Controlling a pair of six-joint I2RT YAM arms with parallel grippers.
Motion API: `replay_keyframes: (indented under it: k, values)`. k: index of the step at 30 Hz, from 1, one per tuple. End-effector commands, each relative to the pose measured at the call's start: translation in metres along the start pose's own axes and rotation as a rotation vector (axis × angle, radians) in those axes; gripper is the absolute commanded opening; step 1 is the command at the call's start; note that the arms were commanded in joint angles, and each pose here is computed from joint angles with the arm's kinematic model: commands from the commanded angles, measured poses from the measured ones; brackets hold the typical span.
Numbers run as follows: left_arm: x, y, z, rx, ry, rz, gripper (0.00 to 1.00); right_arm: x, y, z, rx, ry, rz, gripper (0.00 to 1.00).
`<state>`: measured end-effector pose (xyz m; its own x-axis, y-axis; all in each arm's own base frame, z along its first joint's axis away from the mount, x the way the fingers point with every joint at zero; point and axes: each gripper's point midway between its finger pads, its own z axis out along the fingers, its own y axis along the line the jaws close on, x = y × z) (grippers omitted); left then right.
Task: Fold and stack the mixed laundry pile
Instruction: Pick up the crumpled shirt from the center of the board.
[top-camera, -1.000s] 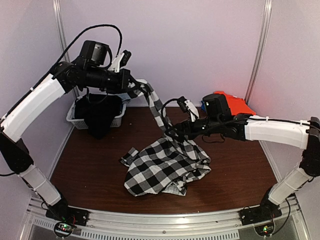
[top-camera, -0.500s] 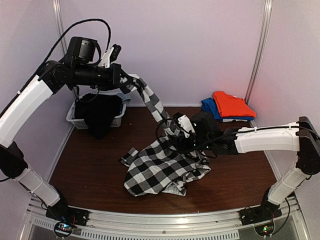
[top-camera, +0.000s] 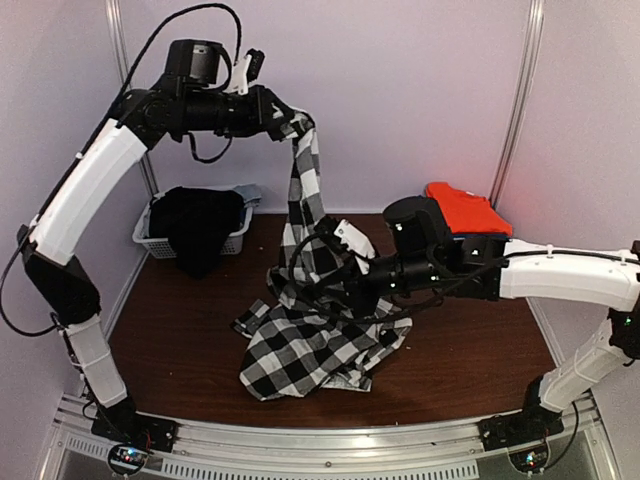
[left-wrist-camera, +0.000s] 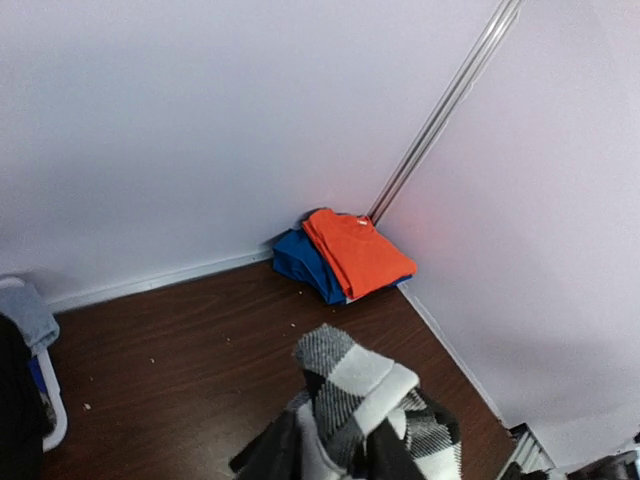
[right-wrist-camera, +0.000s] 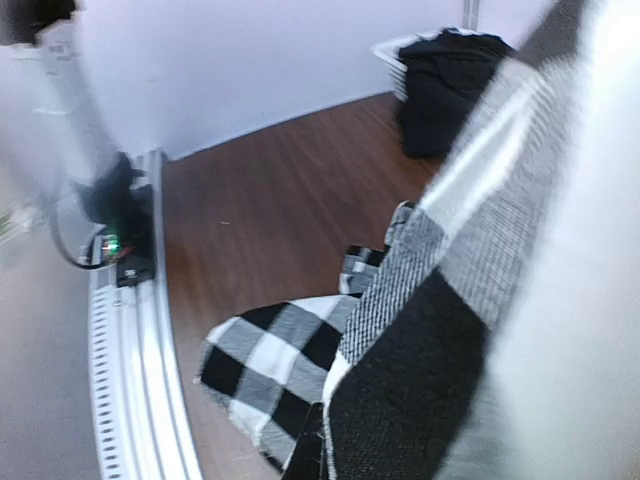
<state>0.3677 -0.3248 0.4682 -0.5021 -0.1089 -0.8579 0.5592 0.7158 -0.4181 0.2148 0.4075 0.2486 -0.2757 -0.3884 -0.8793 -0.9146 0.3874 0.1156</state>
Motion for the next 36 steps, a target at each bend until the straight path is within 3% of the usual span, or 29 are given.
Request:
replay_keyframes:
  k: [1, 3, 5, 9, 11, 13, 22, 28, 32, 36]
  values:
    - [0.055, 0.041, 0.097, -0.102, 0.190, 0.001, 0.62, -0.017, 0.046, -0.054, -0.170, -0.050, 0.019, 0.00]
    - [0.073, 0.056, 0.101, -0.165, 0.254, 0.010, 0.93, -0.032, 0.037, -0.079, -0.128, -0.119, 0.060, 0.00]
    - [0.082, 0.067, 0.086, -0.222, 0.269, 0.013, 0.98, -0.048, 0.023, -0.105, -0.088, -0.202, 0.112, 0.00]
    - [0.092, 0.092, 0.041, -0.259, 0.179, -0.041, 0.98, -0.077, -0.011, -0.144, -0.007, -0.367, 0.211, 0.00]
    - [0.111, 0.109, 0.021, -0.247, 0.191, -0.118, 0.98, -0.090, -0.022, -0.152, 0.019, -0.405, 0.244, 0.00]
    - [0.139, 0.114, 0.004, -0.246, 0.239, -0.102, 0.98, -0.100, -0.030, -0.153, 0.050, -0.407, 0.261, 0.00]
    - [0.266, 0.021, -0.049, 0.039, 0.342, 0.051, 0.97, -0.110, -0.090, -0.159, 0.317, -0.468, 0.503, 0.00]
    - [0.333, -0.015, -0.039, 0.095, 0.371, 0.207, 0.85, -0.096, -0.118, -0.156, 0.422, -0.459, 0.584, 0.00]
    - [0.371, -0.044, -0.010, 0.114, 0.457, 0.400, 0.81, -0.078, -0.133, -0.154, 0.472, -0.433, 0.632, 0.00]
    - [0.381, -0.072, 0.029, 0.113, 0.438, 0.513, 0.80, -0.065, -0.140, -0.153, 0.491, -0.422, 0.662, 0.00]
